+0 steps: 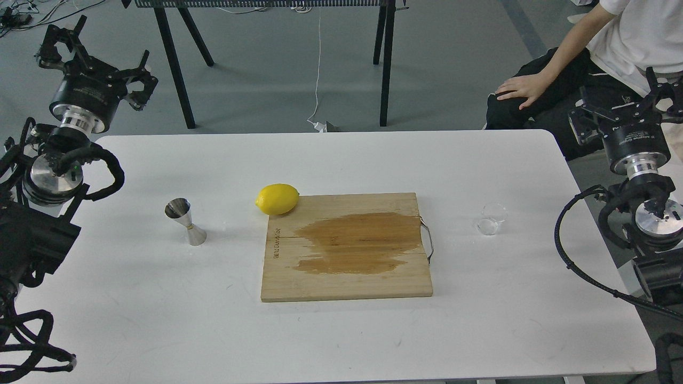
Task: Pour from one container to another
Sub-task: 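Move the left gripper down toward the metal jigger cup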
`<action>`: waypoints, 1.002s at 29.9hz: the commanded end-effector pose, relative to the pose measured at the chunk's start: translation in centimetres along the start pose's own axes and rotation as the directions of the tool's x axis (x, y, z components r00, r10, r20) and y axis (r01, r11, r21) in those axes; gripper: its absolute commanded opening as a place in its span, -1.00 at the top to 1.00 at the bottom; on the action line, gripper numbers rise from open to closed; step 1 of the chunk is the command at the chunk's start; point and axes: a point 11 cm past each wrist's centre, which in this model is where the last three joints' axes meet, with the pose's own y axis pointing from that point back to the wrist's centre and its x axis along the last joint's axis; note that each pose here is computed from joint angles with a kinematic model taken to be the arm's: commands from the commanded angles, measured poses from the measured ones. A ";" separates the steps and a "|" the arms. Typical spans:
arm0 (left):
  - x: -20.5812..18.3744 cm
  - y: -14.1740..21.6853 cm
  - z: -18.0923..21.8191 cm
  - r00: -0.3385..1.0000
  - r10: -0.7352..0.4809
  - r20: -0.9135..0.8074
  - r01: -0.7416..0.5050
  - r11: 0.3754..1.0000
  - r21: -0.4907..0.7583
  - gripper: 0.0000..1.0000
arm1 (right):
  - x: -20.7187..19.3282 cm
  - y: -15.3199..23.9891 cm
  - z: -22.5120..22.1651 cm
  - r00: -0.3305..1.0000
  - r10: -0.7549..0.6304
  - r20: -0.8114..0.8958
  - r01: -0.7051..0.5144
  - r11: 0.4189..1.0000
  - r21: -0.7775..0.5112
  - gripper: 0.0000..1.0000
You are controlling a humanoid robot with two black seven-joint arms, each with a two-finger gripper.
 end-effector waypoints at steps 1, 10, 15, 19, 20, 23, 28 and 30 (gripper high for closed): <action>-0.4 -0.1 -0.2 1.000 -0.015 -0.006 0.015 1.000 -0.005 -1.00 | -0.2 0.0 0.1 1.000 -0.007 0.006 0.007 1.000 0.001 -1.00; -4.1 0.7 2.5 0.973 -0.222 0.061 0.221 0.975 0.022 -1.00 | -0.6 0.6 1.1 0.999 -0.029 0.025 0.029 0.999 -0.019 -1.00; -3.8 3.2 4.5 0.936 -0.261 0.237 0.240 0.964 0.117 -1.00 | -0.7 0.7 1.6 0.999 -0.031 0.039 0.032 0.999 -0.018 -1.00; -1.7 4.9 5.2 0.890 -0.243 0.385 0.184 0.966 0.184 -1.00 | -1.7 0.6 4.0 0.995 -0.051 0.089 0.054 0.998 -0.037 -1.00; -1.2 5.3 5.6 0.880 -0.236 0.411 0.172 0.967 0.188 -1.00 | -1.8 0.6 4.1 0.995 -0.052 0.090 0.056 0.998 -0.039 -1.00; -0.6 6.4 6.4 0.852 -0.237 0.467 0.160 0.967 0.199 -0.99 | -1.9 0.5 4.1 0.994 -0.056 0.092 0.060 0.997 -0.039 -1.00; -2.3 8.9 5.2 0.755 -0.322 0.571 0.183 0.940 0.288 -0.98 | -1.9 0.6 3.9 0.995 -0.057 0.087 0.060 0.997 -0.039 -1.00; -3.4 9.6 4.1 0.695 -0.353 0.626 0.179 0.929 0.325 -0.98 | -1.8 0.6 3.8 0.995 -0.055 0.083 0.059 0.998 -0.038 -1.00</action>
